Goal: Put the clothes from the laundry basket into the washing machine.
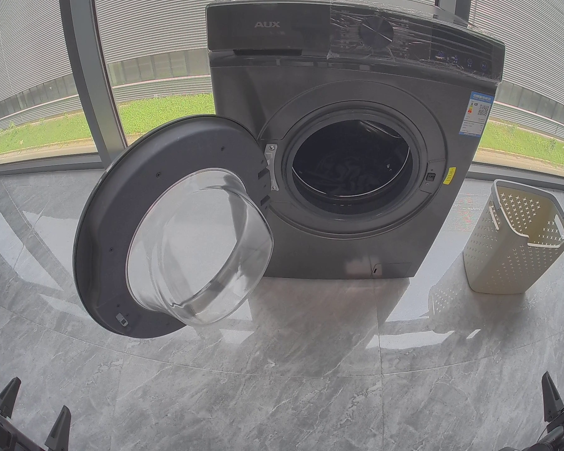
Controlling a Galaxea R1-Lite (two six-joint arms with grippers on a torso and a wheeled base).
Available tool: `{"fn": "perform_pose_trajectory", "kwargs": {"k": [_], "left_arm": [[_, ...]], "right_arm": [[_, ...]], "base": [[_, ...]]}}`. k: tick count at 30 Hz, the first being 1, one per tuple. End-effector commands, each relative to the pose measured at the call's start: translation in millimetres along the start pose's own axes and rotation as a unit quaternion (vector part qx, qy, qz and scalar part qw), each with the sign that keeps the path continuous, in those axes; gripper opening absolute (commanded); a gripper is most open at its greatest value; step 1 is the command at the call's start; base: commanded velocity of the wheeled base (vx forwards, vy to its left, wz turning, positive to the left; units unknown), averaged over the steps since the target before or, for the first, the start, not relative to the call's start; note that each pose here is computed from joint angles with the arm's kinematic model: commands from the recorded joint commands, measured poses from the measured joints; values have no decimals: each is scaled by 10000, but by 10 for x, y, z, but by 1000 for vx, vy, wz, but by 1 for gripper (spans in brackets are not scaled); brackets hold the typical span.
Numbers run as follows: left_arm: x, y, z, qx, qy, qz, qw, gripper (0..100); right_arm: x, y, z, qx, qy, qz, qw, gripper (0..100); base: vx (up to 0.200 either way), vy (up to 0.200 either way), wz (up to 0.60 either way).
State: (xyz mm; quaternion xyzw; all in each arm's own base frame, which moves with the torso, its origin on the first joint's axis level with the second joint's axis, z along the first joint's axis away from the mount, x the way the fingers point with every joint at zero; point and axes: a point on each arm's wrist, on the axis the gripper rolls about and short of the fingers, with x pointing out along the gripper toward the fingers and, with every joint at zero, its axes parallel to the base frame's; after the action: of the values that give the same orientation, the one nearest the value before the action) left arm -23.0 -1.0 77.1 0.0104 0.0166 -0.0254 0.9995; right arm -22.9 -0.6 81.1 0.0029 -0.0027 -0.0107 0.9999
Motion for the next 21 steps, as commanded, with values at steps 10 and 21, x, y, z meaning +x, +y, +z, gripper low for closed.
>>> {"fn": "perform_pose_trajectory", "kwargs": {"k": [10, 21], "left_arm": [[3, -2, -47, -16, 7, -16, 10000, 100], [3, -2, -47, -16, 7, -16, 10000, 100]], "right_arm": [[-1, 0, -48, -6, -4, 0, 10000, 100], [-1, 0, -48, -6, -4, 0, 10000, 100]], "base": [[0, 60, 0], [0, 200, 0]]}}
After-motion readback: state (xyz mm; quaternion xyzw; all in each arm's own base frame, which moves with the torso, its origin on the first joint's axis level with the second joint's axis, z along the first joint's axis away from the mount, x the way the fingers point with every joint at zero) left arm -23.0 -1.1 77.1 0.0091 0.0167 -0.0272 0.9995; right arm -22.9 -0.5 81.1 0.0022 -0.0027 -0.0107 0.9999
